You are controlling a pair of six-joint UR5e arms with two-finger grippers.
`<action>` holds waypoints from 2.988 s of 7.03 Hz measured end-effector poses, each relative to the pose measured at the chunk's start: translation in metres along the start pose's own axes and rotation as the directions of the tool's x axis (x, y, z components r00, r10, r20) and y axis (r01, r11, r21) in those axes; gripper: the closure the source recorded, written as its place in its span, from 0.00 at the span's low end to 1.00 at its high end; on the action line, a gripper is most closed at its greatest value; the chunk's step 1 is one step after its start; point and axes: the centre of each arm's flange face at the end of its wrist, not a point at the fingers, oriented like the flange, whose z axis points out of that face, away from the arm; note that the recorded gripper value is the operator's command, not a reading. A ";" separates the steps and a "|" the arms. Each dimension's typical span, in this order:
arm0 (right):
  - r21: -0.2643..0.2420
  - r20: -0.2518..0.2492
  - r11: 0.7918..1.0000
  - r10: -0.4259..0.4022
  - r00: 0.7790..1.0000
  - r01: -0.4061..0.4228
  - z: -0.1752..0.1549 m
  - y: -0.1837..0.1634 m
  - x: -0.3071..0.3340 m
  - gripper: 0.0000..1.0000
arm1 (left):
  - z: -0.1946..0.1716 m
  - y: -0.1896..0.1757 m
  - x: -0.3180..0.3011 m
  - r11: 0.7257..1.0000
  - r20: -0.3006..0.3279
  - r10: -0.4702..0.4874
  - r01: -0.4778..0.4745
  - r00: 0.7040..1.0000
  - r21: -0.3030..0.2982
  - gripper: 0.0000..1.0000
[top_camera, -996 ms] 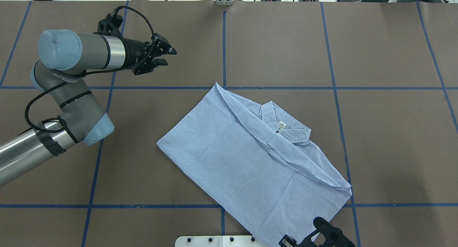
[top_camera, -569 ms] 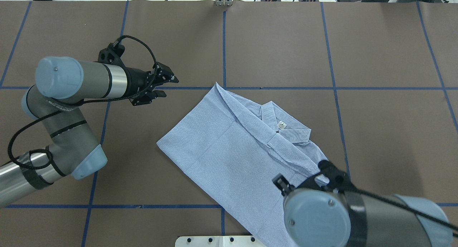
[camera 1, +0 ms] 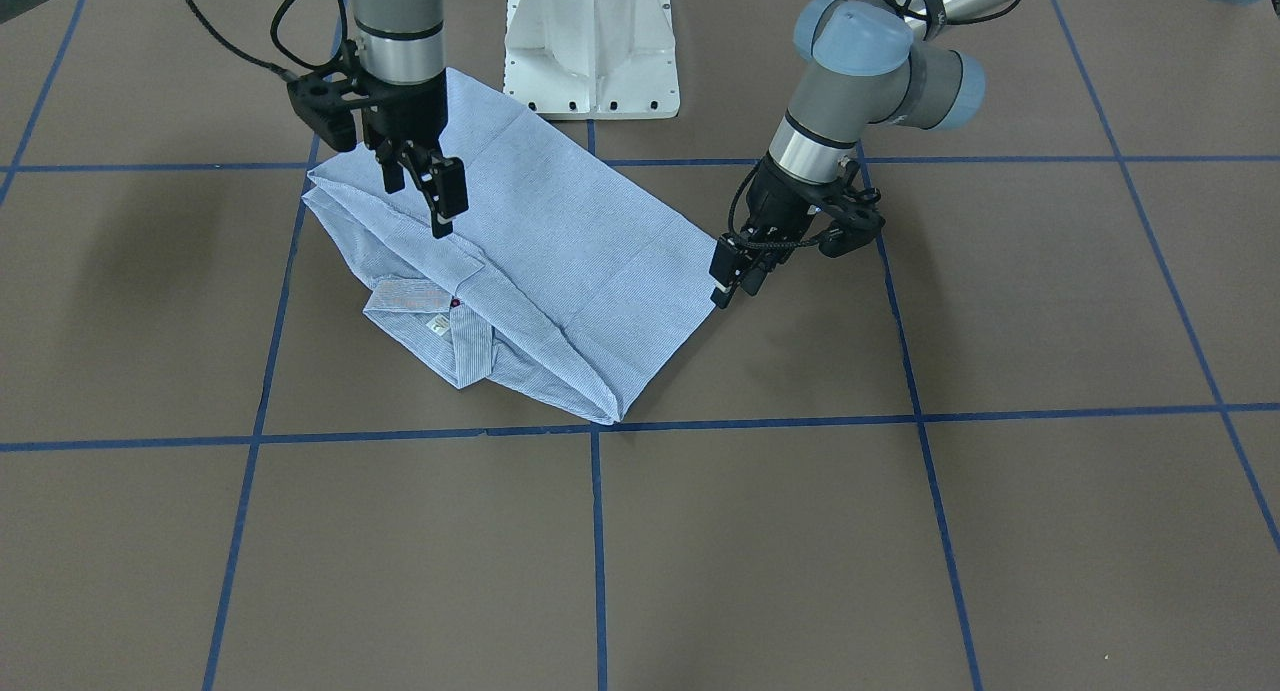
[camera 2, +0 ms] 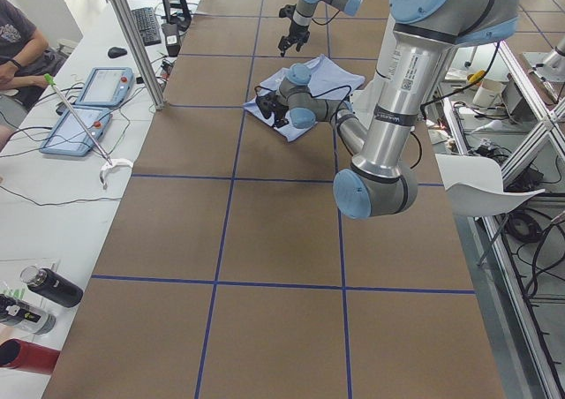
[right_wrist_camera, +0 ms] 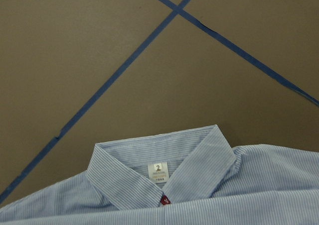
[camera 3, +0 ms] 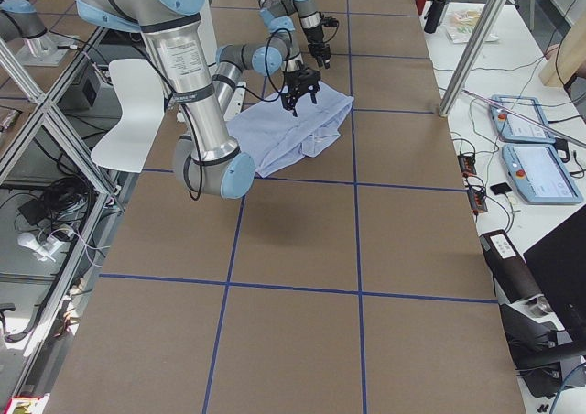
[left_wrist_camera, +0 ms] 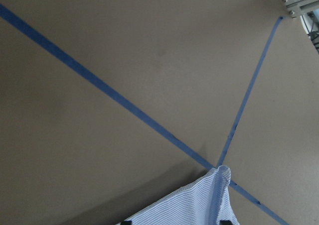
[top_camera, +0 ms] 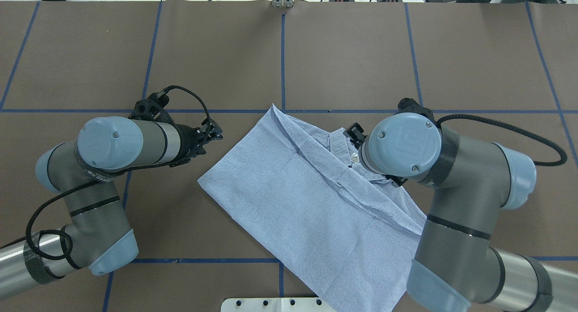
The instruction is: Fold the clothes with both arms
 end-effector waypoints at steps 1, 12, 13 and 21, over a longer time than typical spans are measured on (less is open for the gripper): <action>-0.002 0.007 1.000 -0.003 1.000 0.003 0.008 -0.012 -0.007 0.00 | -0.003 -0.001 -0.010 0.998 -0.001 0.053 -0.053 0.999 0.022 0.40; 0.011 0.018 0.998 -0.058 0.998 0.058 0.012 -0.031 -0.015 0.00 | 0.023 0.037 -0.111 0.861 -0.253 0.505 -0.501 0.825 0.084 0.40; 0.012 0.017 0.998 -0.058 0.998 0.058 0.012 -0.032 -0.015 0.00 | 0.024 0.037 -0.112 0.861 -0.250 0.506 -0.502 0.826 0.084 0.41; 0.007 0.017 0.999 -0.053 0.998 0.053 0.011 -0.034 -0.016 0.00 | 0.028 0.038 -0.115 0.862 -0.242 0.504 -0.502 0.829 0.076 0.43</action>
